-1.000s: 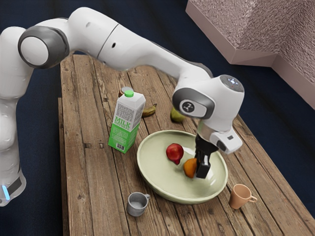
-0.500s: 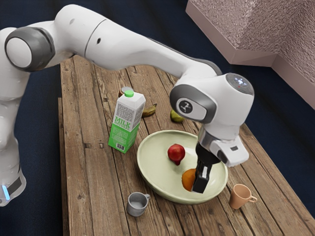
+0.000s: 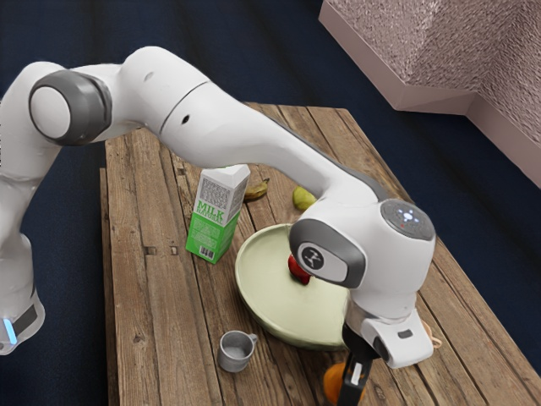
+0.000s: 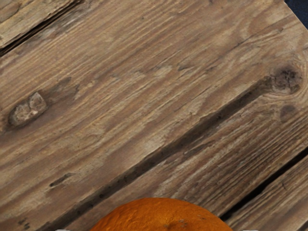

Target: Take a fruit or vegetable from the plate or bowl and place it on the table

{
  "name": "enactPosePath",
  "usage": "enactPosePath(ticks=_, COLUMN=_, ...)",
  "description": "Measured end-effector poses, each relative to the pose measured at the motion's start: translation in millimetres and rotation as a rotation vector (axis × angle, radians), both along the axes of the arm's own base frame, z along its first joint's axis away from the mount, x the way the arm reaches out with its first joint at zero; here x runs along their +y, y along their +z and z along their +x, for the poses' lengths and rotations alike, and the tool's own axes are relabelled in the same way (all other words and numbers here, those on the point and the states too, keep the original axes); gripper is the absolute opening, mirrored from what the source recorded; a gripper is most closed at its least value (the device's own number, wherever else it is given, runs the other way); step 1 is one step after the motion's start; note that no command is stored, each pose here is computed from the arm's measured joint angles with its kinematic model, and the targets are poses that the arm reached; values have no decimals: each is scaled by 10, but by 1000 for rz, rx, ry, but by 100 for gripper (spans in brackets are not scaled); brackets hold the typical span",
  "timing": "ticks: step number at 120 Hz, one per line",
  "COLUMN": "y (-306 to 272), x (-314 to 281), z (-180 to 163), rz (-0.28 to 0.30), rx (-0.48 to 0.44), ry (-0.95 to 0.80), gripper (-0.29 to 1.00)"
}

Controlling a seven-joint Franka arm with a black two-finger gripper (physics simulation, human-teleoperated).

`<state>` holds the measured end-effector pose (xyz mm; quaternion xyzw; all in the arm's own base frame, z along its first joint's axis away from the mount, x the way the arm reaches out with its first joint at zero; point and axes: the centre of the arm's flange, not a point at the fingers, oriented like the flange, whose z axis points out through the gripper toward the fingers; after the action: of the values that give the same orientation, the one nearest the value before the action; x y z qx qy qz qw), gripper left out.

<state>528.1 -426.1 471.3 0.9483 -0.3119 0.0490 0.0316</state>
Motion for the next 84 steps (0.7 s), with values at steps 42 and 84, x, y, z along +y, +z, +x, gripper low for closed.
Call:
enactPosePath(ticks=42, y=588, x=319, z=298, rz=15, rx=-48, ry=95, gripper=65)
enactPosePath(ticks=84, y=1498, x=4016, z=55, rz=213, rx=139, ry=802, gripper=68)
